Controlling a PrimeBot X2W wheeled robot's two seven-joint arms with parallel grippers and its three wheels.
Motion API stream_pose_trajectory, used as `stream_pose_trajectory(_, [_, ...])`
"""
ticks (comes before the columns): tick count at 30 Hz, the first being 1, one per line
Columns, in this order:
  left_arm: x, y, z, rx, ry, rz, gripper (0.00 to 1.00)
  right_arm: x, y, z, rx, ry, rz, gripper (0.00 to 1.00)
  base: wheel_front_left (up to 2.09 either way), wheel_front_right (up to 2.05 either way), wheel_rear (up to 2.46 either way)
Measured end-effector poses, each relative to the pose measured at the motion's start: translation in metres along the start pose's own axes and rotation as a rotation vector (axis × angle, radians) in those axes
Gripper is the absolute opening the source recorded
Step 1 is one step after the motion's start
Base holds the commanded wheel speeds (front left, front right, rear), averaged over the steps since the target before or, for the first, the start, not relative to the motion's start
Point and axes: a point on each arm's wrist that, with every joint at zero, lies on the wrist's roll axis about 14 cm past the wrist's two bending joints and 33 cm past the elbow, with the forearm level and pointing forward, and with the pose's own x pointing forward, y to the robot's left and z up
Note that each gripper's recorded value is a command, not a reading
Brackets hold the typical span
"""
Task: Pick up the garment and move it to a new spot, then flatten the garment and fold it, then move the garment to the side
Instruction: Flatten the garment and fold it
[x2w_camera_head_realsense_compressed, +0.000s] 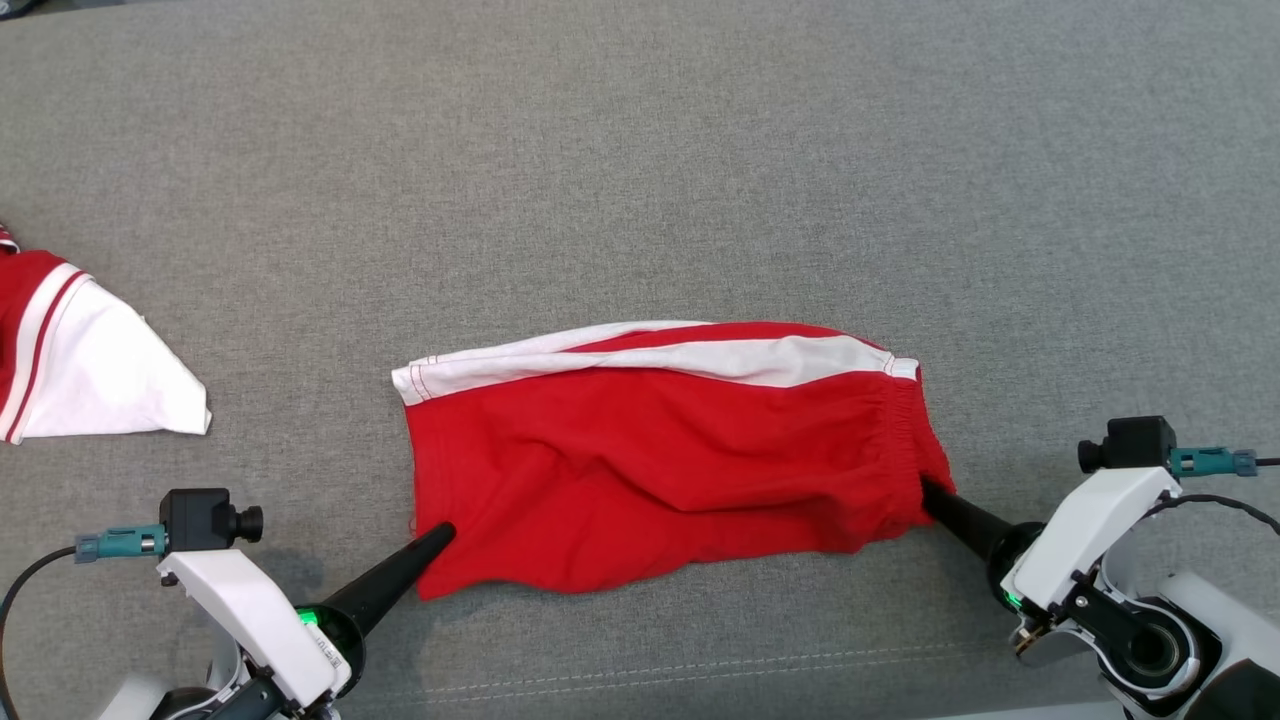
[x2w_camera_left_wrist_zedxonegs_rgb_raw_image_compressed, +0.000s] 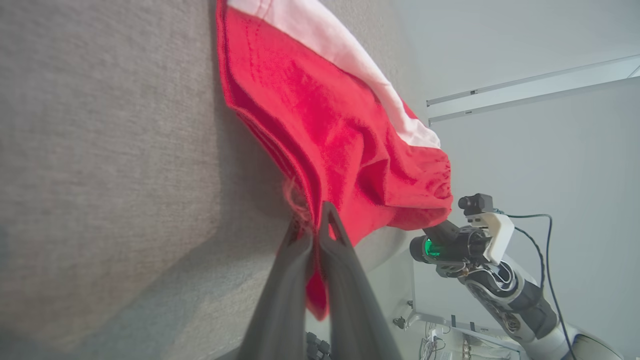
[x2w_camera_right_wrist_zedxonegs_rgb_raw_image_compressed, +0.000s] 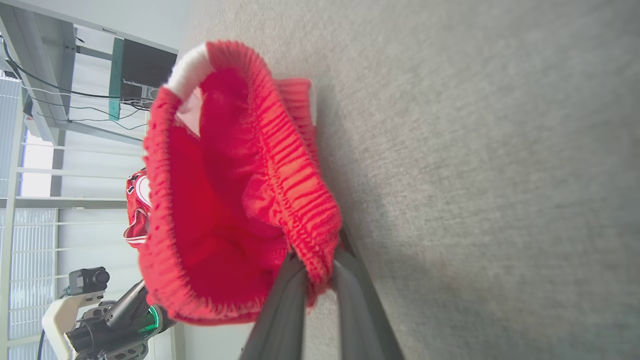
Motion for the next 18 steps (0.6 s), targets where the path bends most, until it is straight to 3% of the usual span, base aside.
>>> stream_pose_trajectory(7, [-0.004,0.003,0.003,-0.007,-0.014,0.012,0.0,-0.004,0.001,0.0,-0.023,-0.019,-0.004,0.0,0.0,0.0,0.0])
stream_pose_trajectory(8, [-0.004,0.003,0.001,-0.008,-0.01,0.015,0.11,-0.004,0.001,0.0,-0.024,-0.019,-0.007,0.08,0.0,0.0,0.0])
stream_pose_trajectory(9, [-0.004,0.003,0.0,-0.008,-0.008,0.016,0.42,-0.004,0.001,-0.001,-0.025,-0.019,-0.009,0.47,0.0,0.0,0.0])
stream_pose_trajectory(10, [-0.004,0.004,0.0,-0.008,-0.009,0.02,1.0,-0.005,0.001,-0.001,-0.029,-0.019,-0.01,1.0,0.0,0.0,0.0])
stream_pose_trajectory(18, [-0.014,0.005,0.013,0.113,-0.118,0.056,1.0,-0.012,0.005,0.008,-0.074,-0.097,-0.005,1.0,0.0,0.0,0.0])
